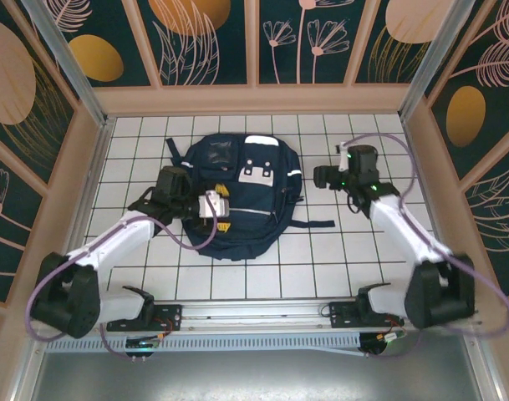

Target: Pack the student bag

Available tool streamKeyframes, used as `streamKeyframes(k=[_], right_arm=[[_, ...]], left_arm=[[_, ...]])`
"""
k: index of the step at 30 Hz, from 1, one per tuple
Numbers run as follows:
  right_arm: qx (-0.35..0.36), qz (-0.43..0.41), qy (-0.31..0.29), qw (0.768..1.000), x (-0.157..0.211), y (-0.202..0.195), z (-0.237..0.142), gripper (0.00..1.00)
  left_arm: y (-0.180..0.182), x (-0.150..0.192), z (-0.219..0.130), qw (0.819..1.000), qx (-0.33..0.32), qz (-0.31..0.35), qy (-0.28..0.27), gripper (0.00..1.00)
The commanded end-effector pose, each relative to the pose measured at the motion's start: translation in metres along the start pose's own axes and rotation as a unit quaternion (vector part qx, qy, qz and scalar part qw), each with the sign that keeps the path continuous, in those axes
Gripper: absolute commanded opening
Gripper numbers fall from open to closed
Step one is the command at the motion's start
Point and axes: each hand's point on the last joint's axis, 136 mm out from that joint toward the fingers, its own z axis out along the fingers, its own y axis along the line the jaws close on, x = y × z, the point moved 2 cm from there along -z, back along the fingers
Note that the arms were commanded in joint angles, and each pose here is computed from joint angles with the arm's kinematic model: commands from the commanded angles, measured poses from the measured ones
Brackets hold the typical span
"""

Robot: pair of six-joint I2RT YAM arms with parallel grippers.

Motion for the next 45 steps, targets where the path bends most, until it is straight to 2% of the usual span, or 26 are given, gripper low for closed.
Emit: streamKeyframes(k=[1,3,5,8,10,12,15,18,20,22,23,25,26,28,31,33,38,45], right_arm=[[0.059,0.062,-0.154,0.984,-0.035,-0.024,-0.039,0.99],[0.076,0.055,-0.217,0.972,-0.037,-0.033,-0.059,0.99],[0.068,-0.007,-0.268,0.961,-0.027,-0.031,-0.066,0.99],[0.074,-0.001,-0.317,0.945,-0.004,-0.043,-0.067,0.99],[0.089,0.023,-0.315,0.945,0.010,-0.059,-0.058,0.99],[0.101,0.050,-0.314,0.943,0.023,-0.074,-0.048,0.99],[0.108,0.058,-0.322,0.939,0.041,-0.088,-0.037,0.99],[0.104,0.047,-0.319,0.941,0.049,-0.090,-0.021,0.99],[0.099,0.029,-0.321,0.941,0.048,-0.089,-0.010,0.99],[0.103,0.040,-0.289,0.951,0.059,-0.096,0.016,0.99],[0.096,0.033,-0.302,0.948,0.054,-0.095,0.017,0.99],[0.084,0.030,-0.255,0.963,0.058,-0.092,0.031,0.99],[0.082,0.025,-0.270,0.959,0.056,-0.091,0.028,0.99],[0.084,0.024,-0.270,0.959,0.058,-0.092,0.026,0.99],[0.088,0.031,-0.271,0.958,0.056,-0.094,0.027,0.99],[0.112,0.050,-0.261,0.958,0.057,-0.103,0.030,0.99],[0.107,0.043,-0.263,0.958,0.055,-0.100,0.030,0.99],[0.107,0.043,-0.263,0.958,0.056,-0.100,0.030,0.99]], left_arm=[[0.066,-0.034,-0.039,0.971,-0.194,-0.132,-0.044,0.99],[0.090,-0.013,-0.069,0.928,-0.310,-0.206,-0.032,0.99],[0.104,0.024,-0.103,0.863,-0.415,-0.288,-0.015,0.99],[0.101,0.075,-0.134,0.794,-0.499,-0.347,-0.019,0.99],[0.094,0.107,-0.151,0.745,-0.561,-0.360,-0.020,0.99],[0.086,0.132,-0.154,0.728,-0.584,-0.359,-0.018,0.99],[0.079,0.159,-0.146,0.719,-0.586,-0.374,-0.021,0.99],[0.085,0.159,-0.140,0.731,-0.581,-0.356,-0.031,0.99],[0.090,0.156,-0.145,0.722,-0.597,-0.345,-0.056,0.99],[0.097,0.155,-0.143,0.722,-0.599,-0.339,-0.070,0.99],[0.099,0.162,-0.138,0.722,-0.597,-0.346,-0.059,0.99],[0.100,0.172,-0.134,0.715,-0.603,-0.350,-0.055,0.99],[0.099,0.175,-0.135,0.711,-0.607,-0.350,-0.061,0.99],[0.098,0.177,-0.130,0.720,-0.595,-0.352,-0.055,0.99],[0.100,0.179,-0.129,0.723,-0.590,-0.357,-0.054,0.99],[0.100,0.178,-0.129,0.722,-0.590,-0.356,-0.055,0.99],[0.099,0.178,-0.133,0.715,-0.598,-0.357,-0.056,0.99],[0.100,0.179,-0.133,0.715,-0.598,-0.358,-0.055,0.99]])
